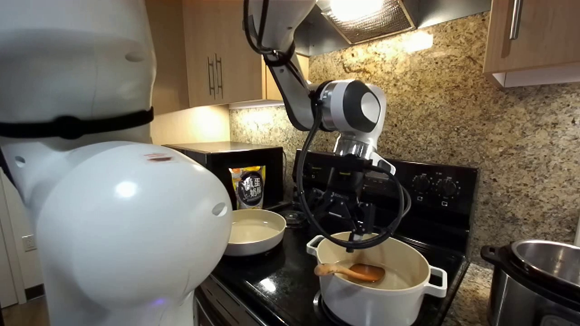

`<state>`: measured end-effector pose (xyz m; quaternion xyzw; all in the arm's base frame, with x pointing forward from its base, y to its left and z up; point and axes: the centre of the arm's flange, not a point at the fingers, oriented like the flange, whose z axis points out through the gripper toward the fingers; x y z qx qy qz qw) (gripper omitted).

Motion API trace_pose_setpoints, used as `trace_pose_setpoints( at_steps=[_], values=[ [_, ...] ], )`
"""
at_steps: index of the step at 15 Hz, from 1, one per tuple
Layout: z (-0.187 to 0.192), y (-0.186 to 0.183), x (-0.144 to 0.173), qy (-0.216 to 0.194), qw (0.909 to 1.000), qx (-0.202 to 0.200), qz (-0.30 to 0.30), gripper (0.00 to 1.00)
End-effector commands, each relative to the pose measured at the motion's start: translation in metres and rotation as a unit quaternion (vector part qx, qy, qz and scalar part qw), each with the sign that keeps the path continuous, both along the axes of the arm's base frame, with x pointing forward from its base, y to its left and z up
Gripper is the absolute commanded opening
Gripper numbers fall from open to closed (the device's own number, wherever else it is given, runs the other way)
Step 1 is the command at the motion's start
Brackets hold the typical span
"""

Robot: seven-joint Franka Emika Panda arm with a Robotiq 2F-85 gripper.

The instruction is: Use the cooking stick to stir the pot

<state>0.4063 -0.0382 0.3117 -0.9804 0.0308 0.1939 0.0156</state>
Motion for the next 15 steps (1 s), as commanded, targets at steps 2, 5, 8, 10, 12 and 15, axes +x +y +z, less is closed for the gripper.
trace_pose_setpoints(
  at_steps=[2, 5, 8, 10, 12, 15],
  values=[
    [0.035, 0.002, -0.025, -0.098, 0.9951, 0.012, -0.011, 1.0],
    [0.055, 0.007, -0.036, -0.124, 0.9922, 0.008, 0.008, 1.0],
    [0.071, 0.016, -0.048, -0.143, 0.9894, 0.0, 0.025, 1.0],
    [0.079, 0.02, -0.053, -0.154, 0.9876, 0.0, 0.031, 1.0],
    [0.083, 0.022, -0.057, -0.159, 0.9866, 0.003, 0.036, 1.0],
    [0.086, 0.025, -0.062, -0.163, 0.9858, 0.004, 0.041, 1.0]
  ],
)
